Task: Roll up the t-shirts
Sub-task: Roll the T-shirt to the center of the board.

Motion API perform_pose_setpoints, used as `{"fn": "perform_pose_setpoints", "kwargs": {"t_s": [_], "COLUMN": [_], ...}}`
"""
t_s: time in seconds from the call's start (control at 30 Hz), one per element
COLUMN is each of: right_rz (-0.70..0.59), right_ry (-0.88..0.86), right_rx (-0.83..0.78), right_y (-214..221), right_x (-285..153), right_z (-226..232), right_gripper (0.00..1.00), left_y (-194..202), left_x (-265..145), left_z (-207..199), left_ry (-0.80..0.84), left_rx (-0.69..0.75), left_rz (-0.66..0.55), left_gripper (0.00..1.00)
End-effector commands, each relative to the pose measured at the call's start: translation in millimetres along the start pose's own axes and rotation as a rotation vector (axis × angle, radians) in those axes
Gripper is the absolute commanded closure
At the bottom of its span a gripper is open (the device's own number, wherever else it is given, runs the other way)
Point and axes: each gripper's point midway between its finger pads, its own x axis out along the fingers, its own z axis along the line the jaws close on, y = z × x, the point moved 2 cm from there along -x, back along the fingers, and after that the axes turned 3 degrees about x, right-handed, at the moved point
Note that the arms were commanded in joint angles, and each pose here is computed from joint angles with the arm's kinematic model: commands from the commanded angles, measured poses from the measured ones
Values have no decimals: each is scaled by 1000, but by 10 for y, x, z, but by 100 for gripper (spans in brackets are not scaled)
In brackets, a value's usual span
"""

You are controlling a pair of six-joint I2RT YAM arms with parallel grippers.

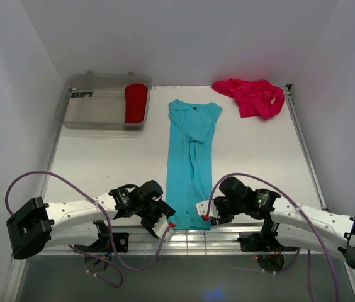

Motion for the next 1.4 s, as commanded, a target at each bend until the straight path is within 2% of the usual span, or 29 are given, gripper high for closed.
{"fn": "perform_pose_setpoints", "kwargs": {"t_s": [0.0, 0.23, 0.3, 0.4, 0.5, 0.67, 0.87, 0.93, 1.03, 1.07, 1.1, 1.27, 1.37], "right_rz": [-22, -41, -79, -38, 1, -10, -12, -25, -46, -56, -55, -84, -117], "right_ry": [-132, -153, -120, -135, -143, -79, -75, -70, -71, -63, -44, 33, 47], "right_rx": [-289, -421, -439, -449, -445, -451, -445, -441, -426, -412, -396, -289, -208], "right_y": [-20, -22, -82, 46, 100, 70, 79, 45, 15, -12, -38, -174, -223], "right_x": [116, 183, 236, 303, 340, 342, 317, 306, 311, 312, 300, 214, 168], "right_z": [219, 425, 412, 429, 410, 323, 333, 329, 342, 332, 299, 159, 111], "right_gripper": [52, 52, 52, 52, 54, 56, 71, 77, 85, 87, 89, 92, 92], "left_y": [-148, -167, -193, -161, -142, -120, 5, -8, -17, -22, -30, -75, -42], "left_x": [-5, -26, -1, 64, 114, 141, 210, 219, 221, 217, 207, 119, 69], "left_z": [91, 72, 43, -52, -69, -26, 113, 123, 139, 143, 163, 429, 401], "left_ry": [-34, -64, -49, 18, 51, 47, -12, -10, -15, -17, -26, -113, -67], "left_rx": [141, 235, 262, 274, 300, 348, 386, 379, 373, 365, 355, 179, 70], "left_rz": [-78, -99, -124, -130, -131, -120, -53, -58, -60, -61, -62, -27, -25], "left_gripper": [28, 34, 39, 43, 43, 43, 44, 50, 68, 87, 98, 100, 100]}}
